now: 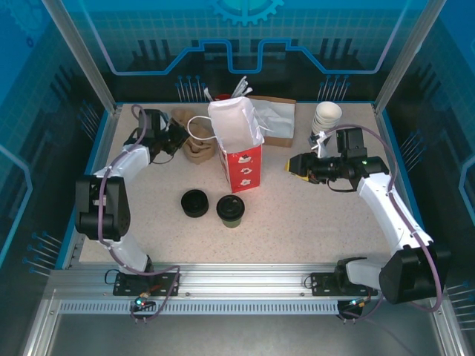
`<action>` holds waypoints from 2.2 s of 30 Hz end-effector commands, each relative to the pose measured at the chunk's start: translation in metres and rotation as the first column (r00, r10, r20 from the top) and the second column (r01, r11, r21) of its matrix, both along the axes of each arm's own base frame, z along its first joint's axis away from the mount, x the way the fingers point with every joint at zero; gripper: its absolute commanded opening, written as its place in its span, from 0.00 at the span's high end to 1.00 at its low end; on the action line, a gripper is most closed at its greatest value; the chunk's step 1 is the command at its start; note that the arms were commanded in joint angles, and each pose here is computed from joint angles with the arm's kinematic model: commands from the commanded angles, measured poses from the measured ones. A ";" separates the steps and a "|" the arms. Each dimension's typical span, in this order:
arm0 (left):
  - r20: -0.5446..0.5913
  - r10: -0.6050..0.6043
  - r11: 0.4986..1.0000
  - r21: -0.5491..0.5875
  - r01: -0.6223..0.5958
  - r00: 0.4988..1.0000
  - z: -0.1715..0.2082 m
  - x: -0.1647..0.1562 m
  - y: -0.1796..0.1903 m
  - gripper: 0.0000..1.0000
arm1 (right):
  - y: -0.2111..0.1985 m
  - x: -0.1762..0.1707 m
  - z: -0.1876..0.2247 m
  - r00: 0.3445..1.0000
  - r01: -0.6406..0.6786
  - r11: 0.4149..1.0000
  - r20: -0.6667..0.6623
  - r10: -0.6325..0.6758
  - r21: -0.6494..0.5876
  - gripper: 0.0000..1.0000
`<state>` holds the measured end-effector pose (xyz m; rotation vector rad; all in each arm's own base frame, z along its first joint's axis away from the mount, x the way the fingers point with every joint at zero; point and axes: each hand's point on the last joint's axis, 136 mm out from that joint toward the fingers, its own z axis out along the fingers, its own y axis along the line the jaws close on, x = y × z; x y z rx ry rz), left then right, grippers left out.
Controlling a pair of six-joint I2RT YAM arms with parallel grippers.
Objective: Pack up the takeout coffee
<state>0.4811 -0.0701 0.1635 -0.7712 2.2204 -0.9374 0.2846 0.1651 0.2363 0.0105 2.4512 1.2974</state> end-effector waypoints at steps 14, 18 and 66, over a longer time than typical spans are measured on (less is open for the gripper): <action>0.120 0.003 0.993 0.119 -0.018 0.993 0.100 -0.020 0.025 0.98 | -0.005 0.004 0.030 0.998 0.000 0.999 0.057 -0.002 0.041 0.51; 0.131 0.032 0.978 0.199 -0.058 0.991 0.127 -0.042 0.038 1.00 | -0.004 0.004 0.045 0.995 -0.007 0.998 0.095 0.002 0.058 0.51; 0.747 -0.505 0.737 0.113 0.667 0.432 0.307 -0.253 -0.133 1.00 | 0.106 -0.063 0.226 0.632 -0.530 0.841 0.709 0.311 0.104 0.44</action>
